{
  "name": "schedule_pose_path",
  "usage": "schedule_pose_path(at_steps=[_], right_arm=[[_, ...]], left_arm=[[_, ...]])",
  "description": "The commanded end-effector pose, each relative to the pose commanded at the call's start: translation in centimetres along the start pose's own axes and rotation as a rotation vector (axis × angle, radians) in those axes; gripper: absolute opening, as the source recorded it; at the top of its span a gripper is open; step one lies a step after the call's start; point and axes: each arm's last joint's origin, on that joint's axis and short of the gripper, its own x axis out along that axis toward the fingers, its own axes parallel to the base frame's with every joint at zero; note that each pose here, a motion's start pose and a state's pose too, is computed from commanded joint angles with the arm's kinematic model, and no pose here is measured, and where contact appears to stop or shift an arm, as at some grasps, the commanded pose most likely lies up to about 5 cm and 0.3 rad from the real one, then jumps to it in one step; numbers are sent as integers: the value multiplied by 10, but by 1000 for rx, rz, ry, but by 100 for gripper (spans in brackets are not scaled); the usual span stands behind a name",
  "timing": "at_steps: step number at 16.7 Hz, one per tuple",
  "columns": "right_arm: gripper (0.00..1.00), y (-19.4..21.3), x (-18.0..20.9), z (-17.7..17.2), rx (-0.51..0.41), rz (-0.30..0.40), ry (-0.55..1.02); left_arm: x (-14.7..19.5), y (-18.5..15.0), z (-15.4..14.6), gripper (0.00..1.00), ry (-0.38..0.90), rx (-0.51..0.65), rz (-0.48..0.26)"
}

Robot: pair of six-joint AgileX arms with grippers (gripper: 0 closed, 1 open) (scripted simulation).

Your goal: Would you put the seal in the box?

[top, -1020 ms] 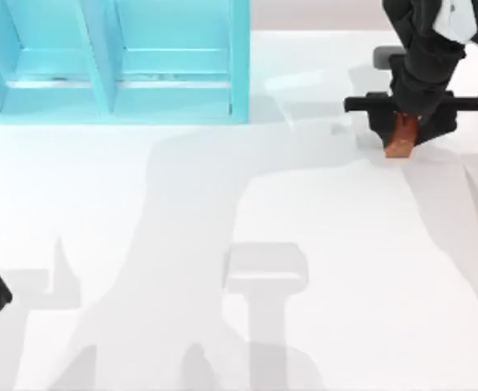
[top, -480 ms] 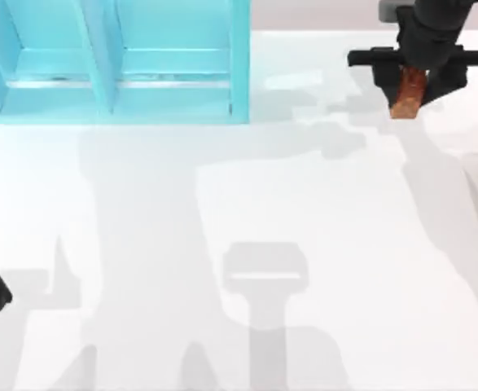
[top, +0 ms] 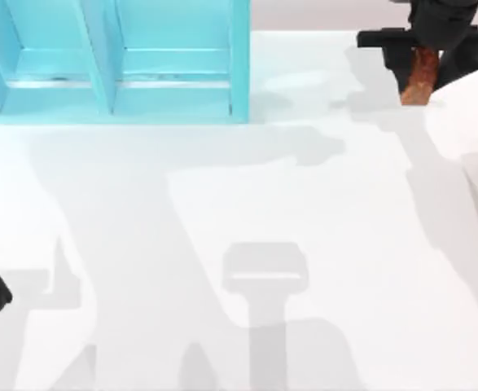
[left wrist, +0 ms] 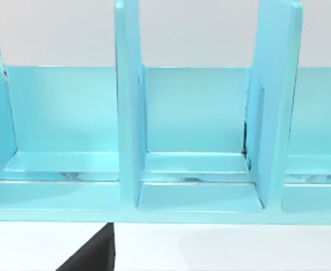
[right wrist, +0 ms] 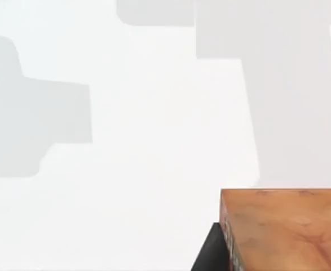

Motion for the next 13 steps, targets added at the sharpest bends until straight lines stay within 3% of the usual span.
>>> schedule_pose_path(at_steps=[6,10,13], right_arm=[[0,-17,-12,1,-6,5,-17],[0,-77,-34,-5,-11,2,-22],[0,-136,-43,-29,-11,-3,11]], left_arm=[[0,0,0,100,0,0,0],[0,0,0,100,0,0,0],[0,0,0,100,0,0,0]])
